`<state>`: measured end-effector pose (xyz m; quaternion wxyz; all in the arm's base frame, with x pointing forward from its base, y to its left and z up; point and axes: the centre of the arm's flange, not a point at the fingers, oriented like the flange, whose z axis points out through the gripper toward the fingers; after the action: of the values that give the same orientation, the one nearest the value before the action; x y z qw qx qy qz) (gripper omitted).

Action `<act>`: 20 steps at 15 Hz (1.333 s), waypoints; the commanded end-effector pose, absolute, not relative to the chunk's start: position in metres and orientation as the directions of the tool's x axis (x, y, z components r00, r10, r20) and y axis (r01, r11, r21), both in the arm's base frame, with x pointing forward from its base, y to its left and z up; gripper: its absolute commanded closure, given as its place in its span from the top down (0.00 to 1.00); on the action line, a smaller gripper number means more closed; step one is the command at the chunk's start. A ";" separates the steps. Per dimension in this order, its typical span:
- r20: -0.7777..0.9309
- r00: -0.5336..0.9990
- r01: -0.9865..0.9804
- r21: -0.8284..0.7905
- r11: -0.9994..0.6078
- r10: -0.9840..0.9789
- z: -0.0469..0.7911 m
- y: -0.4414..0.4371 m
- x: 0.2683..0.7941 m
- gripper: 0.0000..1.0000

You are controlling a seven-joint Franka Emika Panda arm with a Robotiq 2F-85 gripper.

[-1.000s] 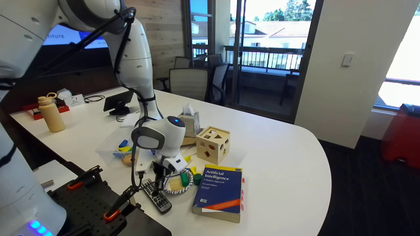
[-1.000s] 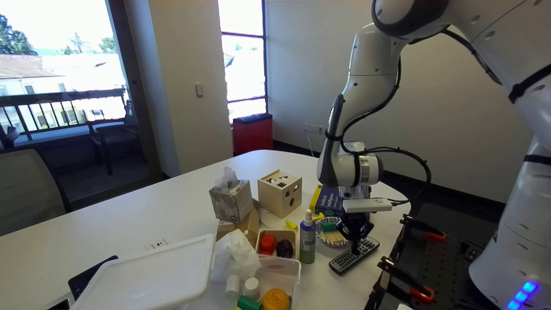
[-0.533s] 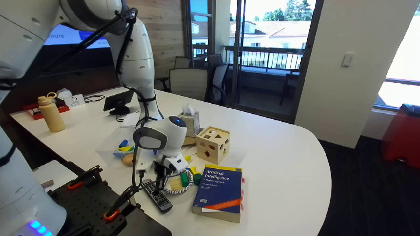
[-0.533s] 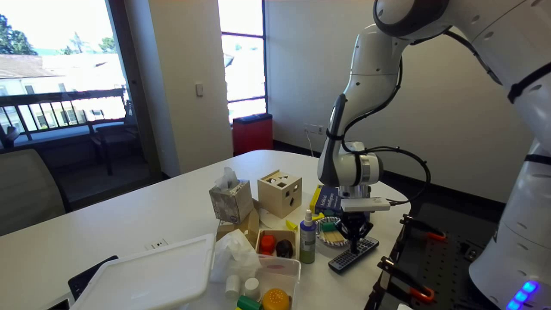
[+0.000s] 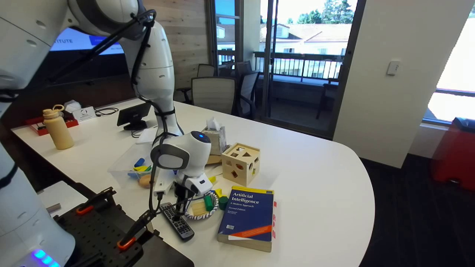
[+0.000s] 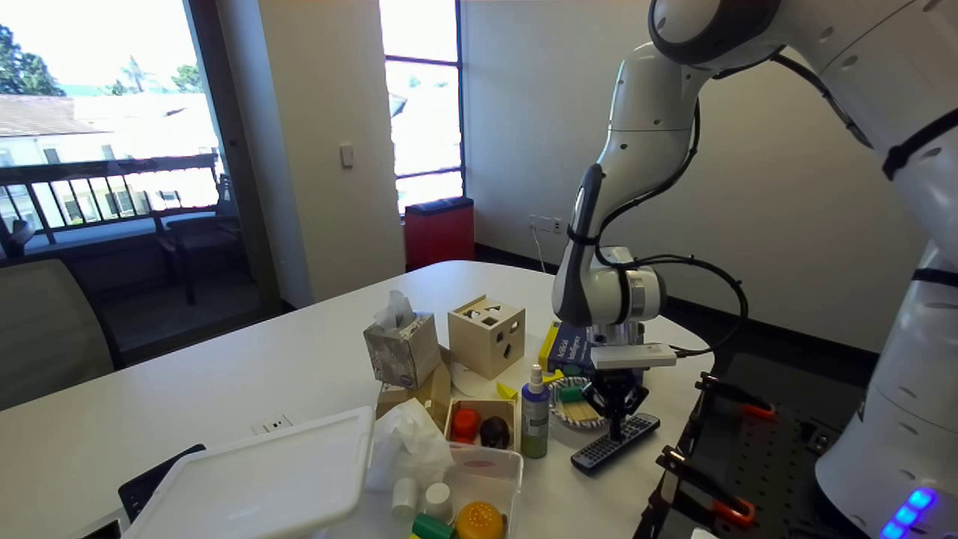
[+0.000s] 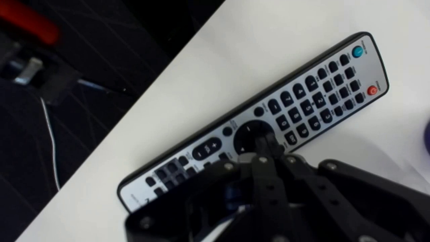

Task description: Press a button on the grey remote control.

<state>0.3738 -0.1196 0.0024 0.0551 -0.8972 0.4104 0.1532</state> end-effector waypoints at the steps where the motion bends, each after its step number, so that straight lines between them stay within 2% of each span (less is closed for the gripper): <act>1: -0.303 0.612 -0.761 0.026 -0.649 -0.730 -0.005 -0.117 0.376 0.00; 13: -0.204 0.694 -0.700 0.029 -0.713 -0.690 0.054 -0.101 0.391 0.00; 19: -0.140 0.702 -0.698 0.058 -0.713 -0.699 0.101 -0.098 0.379 0.00; 20: -0.118 0.702 -0.701 0.060 -0.711 -0.702 0.109 -0.098 0.376 0.26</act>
<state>0.3913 -0.1019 0.0677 0.0119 -0.9235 0.3726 0.0901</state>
